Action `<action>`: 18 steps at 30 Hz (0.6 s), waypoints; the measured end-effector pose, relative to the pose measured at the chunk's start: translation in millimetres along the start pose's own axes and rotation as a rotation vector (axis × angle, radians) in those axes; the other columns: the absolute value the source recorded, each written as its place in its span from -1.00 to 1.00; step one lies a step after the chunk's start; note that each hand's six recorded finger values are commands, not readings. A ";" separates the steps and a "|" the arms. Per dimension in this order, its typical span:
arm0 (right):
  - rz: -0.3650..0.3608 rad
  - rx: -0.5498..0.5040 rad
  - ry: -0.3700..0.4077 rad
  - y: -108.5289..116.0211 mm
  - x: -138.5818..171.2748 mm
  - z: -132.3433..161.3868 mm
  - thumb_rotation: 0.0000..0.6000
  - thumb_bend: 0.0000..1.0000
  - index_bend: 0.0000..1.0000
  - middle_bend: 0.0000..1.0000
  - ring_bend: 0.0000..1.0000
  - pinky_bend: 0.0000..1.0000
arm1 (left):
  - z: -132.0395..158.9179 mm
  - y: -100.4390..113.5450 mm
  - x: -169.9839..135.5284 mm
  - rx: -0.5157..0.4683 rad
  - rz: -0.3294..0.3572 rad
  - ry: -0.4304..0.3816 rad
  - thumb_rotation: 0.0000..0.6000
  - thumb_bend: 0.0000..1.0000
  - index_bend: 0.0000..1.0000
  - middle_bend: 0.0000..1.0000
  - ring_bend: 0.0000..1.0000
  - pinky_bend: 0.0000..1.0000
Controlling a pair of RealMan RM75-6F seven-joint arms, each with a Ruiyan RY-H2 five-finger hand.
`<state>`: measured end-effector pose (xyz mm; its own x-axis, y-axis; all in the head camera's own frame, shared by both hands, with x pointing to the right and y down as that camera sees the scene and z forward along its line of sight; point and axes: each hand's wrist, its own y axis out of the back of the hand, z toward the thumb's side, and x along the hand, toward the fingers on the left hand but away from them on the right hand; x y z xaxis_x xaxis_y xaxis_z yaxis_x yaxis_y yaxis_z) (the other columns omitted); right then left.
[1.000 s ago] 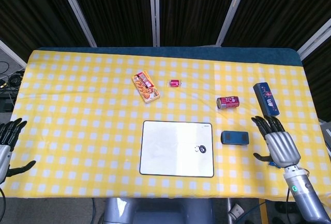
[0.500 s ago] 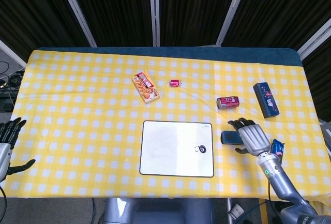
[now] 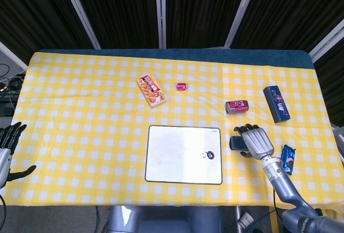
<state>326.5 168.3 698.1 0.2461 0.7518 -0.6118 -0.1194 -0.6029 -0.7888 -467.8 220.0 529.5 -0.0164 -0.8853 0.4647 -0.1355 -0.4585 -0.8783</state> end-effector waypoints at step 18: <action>-0.006 0.017 -0.001 -13.8 -12.9 -6.4 1.00 -0.60 -0.12 -0.02 -0.24 -0.14 | -1.9 -0.3 0.9 -0.001 -0.002 0.009 1.00 -1.00 -1.00 -1.00 -1.00 -1.00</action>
<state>331.1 165.2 717.3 0.2457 0.7554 -0.6075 -0.1345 -0.5941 -0.7931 -469.7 219.5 530.3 -0.0250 -0.8836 0.4676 -0.1368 -0.4604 -0.8771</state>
